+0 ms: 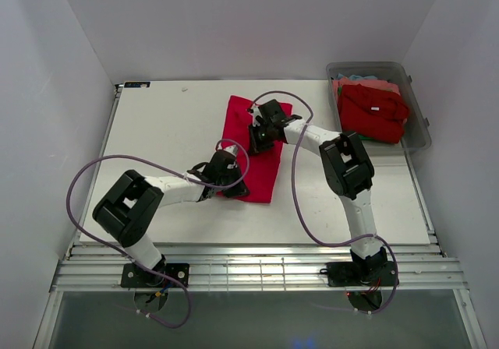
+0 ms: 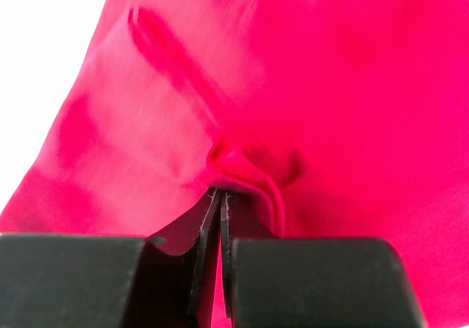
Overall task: Fold and stack the t-shirts
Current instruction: Fold the folded rectangular tshirt in 1/3 of the way, then grab one side of the 2/3 rectangular tshirt with both arms, then fold the long partially folded tshirt into a neat square
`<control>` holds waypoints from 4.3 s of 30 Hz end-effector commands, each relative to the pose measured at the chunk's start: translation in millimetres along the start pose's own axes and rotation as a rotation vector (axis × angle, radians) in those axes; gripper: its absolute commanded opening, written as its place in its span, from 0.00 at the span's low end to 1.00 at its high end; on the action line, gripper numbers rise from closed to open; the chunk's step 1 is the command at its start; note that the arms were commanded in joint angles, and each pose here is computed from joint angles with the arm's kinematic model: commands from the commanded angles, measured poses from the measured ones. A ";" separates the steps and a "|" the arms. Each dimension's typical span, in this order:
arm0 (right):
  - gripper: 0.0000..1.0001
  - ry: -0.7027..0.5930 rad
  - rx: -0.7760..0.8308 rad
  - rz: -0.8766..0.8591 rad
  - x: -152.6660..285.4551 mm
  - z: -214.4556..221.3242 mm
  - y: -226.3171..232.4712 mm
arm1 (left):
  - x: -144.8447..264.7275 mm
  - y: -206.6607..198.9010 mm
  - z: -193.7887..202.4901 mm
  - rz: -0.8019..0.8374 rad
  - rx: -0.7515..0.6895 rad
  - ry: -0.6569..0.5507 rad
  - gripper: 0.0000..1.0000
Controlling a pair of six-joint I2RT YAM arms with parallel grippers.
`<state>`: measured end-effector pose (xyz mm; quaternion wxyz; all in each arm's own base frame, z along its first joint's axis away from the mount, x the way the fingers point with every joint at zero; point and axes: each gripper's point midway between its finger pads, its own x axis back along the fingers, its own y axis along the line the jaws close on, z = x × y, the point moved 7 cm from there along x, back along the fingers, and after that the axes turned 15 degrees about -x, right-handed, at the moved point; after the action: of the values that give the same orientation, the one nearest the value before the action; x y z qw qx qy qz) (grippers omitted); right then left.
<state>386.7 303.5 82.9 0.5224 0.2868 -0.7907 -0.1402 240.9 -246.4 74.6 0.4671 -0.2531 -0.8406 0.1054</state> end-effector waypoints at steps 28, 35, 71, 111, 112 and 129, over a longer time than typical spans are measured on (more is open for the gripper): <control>0.87 -0.164 -0.035 0.061 164.5 124.0 26.5 | 106.6 -36.8 -25.2 -0.195 -0.127 -0.166 0.98; 0.87 -0.131 -0.139 0.075 159.5 186.9 20.8 | 101.9 -8.5 20.1 -0.217 -0.130 -0.052 0.98; 0.69 -0.099 -0.134 0.125 105.9 225.8 12.1 | 67.5 37.6 67.9 -0.283 -0.115 0.013 0.88; 0.08 -0.362 0.024 0.325 207.3 205.4 93.7 | 172.0 -39.8 -12.8 -0.180 -0.055 -0.223 0.00; 0.08 -0.377 0.017 0.347 206.4 199.3 90.4 | 171.6 -39.8 -16.5 -0.191 -0.064 -0.239 0.00; 0.08 -0.467 0.028 0.499 186.2 126.4 37.8 | 105.8 -41.9 -70.9 -0.239 -0.190 -0.366 0.00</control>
<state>188.9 208.3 189.0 0.3610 0.0459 -0.9286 -0.0723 215.2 -227.6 184.8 0.3475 -0.1766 -0.9208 0.0110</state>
